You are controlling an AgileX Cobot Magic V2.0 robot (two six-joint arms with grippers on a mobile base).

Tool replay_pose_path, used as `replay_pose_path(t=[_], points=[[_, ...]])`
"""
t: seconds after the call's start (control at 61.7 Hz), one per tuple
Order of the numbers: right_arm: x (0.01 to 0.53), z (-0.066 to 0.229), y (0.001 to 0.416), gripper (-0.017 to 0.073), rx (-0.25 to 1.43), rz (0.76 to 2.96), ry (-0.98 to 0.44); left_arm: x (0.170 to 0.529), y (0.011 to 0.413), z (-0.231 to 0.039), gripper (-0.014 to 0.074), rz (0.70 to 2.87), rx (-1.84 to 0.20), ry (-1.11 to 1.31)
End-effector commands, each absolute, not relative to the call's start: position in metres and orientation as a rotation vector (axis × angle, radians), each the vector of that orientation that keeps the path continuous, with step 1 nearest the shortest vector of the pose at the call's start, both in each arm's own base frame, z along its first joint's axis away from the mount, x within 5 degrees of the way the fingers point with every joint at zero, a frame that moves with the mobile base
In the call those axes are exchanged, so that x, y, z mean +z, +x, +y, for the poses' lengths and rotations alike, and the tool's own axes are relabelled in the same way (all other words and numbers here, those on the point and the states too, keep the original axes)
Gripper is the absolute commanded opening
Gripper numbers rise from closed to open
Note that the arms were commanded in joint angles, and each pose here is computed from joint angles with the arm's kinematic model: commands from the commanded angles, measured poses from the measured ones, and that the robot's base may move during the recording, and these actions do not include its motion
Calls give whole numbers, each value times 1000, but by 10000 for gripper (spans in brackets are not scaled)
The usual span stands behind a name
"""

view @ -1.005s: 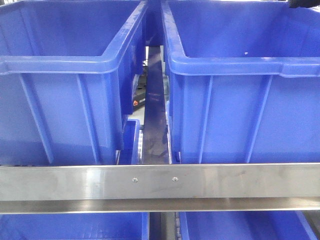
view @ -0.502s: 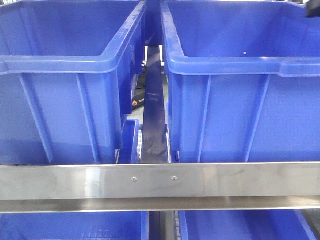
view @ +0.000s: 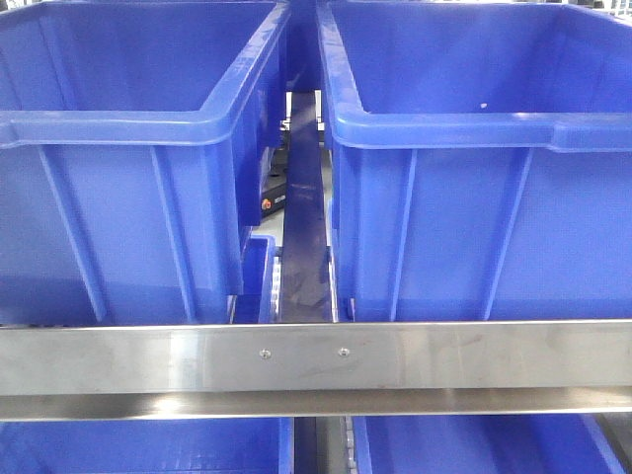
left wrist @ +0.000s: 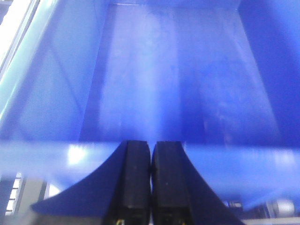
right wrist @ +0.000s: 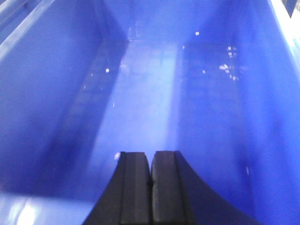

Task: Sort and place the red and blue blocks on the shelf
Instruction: 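Raise both empty grippers up out of the blue bins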

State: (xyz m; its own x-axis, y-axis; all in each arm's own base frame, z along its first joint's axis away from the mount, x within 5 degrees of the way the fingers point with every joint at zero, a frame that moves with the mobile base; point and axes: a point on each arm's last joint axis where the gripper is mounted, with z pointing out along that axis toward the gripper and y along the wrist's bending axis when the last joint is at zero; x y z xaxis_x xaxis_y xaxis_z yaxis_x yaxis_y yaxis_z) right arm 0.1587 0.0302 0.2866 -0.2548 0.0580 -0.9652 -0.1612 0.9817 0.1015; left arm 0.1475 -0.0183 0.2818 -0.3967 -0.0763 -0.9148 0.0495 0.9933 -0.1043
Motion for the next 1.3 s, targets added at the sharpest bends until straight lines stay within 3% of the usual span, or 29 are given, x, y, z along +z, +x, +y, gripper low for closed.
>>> replay_pose_path(t=[0.0,1.28], points=[[304,29,154,55,212,1683,-90,297,147,-21,134,1854,-170,1],[304,31,151,55,224,1673,-102,297,146,-20,134,1852,-169,1]])
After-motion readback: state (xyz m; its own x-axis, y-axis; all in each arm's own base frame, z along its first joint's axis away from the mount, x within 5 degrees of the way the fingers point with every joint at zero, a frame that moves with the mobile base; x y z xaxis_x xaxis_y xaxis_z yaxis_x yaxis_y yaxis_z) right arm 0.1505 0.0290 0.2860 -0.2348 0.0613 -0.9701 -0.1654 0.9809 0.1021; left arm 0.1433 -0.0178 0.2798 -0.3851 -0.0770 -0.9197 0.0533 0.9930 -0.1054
